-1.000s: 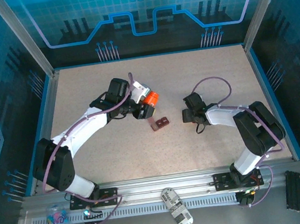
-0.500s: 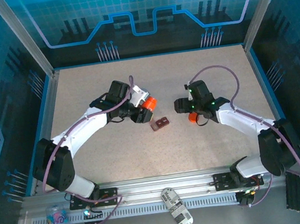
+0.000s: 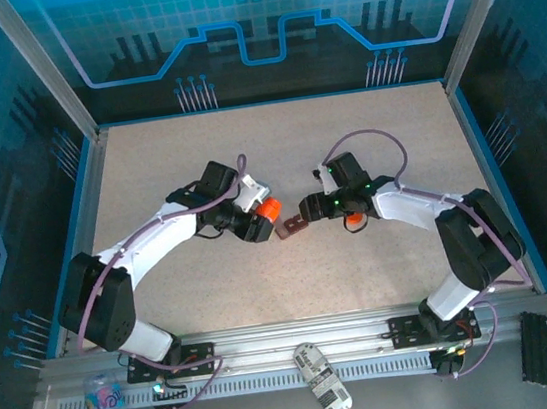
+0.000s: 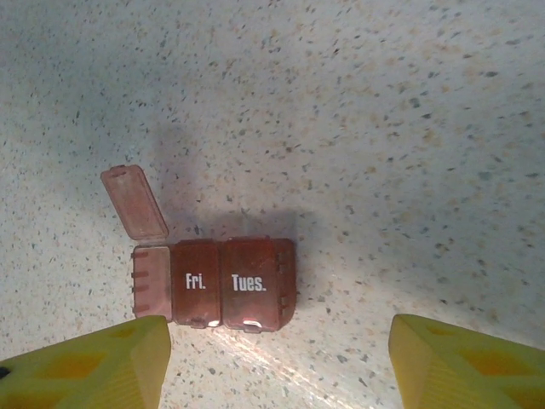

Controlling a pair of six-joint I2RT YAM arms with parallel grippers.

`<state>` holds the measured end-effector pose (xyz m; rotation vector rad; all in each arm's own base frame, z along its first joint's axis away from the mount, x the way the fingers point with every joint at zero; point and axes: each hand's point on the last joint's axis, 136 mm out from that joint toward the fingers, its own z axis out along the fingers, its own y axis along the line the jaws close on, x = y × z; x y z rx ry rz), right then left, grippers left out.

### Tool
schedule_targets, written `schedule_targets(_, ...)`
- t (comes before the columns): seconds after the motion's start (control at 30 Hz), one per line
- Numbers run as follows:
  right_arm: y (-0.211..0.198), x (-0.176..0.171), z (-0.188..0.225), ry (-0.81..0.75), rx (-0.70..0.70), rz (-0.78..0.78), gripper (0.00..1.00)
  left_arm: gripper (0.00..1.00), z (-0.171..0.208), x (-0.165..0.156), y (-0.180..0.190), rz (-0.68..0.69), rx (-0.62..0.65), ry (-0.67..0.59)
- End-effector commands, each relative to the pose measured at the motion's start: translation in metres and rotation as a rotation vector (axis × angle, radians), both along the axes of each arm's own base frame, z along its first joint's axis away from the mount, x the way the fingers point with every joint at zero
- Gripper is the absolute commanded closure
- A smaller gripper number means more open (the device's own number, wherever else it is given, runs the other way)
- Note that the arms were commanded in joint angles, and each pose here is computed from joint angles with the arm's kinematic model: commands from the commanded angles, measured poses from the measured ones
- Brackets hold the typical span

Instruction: Sort the pills into containers

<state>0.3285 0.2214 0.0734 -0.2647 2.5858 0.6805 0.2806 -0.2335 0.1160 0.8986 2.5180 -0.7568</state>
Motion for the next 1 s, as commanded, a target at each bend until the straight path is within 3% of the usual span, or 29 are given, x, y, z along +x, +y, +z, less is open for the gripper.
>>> schedule_targets(0.0, 0.017, 0.008, 0.007, -0.035, 0.021, 0.049, 0.32, 1.00, -0.006, -0.010, -0.004, -0.006, 0.004, 0.023)
schedule_targets(0.5, 0.022, 0.009, -0.019, -0.029, -0.077, 0.067, 0.34, 1.00, -0.043, -0.021, -0.005, -0.040, 0.105, 0.111)
schedule_targets(0.97, 0.020, 0.008, -0.039, -0.006, -0.113, 0.057, 0.35, 1.00, -0.054, -0.027, -0.004, -0.076, 0.178, 0.134)
